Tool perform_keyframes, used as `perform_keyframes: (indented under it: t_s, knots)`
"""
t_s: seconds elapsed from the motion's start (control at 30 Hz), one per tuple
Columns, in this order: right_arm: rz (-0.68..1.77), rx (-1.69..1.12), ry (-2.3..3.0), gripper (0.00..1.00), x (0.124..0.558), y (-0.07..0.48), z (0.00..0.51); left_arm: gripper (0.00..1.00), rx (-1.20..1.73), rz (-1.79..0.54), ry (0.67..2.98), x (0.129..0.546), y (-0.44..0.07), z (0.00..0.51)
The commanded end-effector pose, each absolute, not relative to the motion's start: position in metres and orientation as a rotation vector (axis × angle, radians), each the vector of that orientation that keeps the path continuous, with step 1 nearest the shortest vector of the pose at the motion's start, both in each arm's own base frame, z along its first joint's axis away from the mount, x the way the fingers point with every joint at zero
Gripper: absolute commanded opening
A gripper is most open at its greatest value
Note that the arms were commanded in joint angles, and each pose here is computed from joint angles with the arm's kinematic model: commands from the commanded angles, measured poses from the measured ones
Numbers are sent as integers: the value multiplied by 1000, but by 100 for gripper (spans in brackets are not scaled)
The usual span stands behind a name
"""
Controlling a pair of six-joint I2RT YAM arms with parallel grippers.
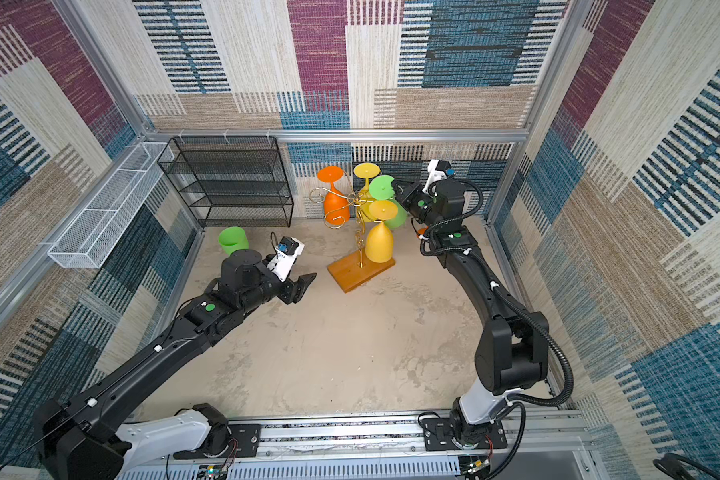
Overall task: Take the wine glass off the wine glass rack
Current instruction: 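Pull the green glass by its foot away from the rack with the right gripper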
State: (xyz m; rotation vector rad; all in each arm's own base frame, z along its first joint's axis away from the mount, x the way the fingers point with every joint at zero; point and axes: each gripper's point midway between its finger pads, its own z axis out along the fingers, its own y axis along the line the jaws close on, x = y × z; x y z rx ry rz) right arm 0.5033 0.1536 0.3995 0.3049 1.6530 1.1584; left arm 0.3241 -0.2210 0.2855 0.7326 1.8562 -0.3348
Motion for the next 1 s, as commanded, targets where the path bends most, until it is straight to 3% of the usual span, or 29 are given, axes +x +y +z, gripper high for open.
perform_keyframes:
  t_s: [0.0,0.57,0.97]
  knots:
    - [1155,276,1624,1,507,156,410,73,747,-313,1834,326,-221,291]
    - [1076,319,1591,0,543,147,418,73,751,-306,1829,325,-221,292]
    - [1019,381,1557,0,542,111,423,73,756,-304,1834,325,-221,289]
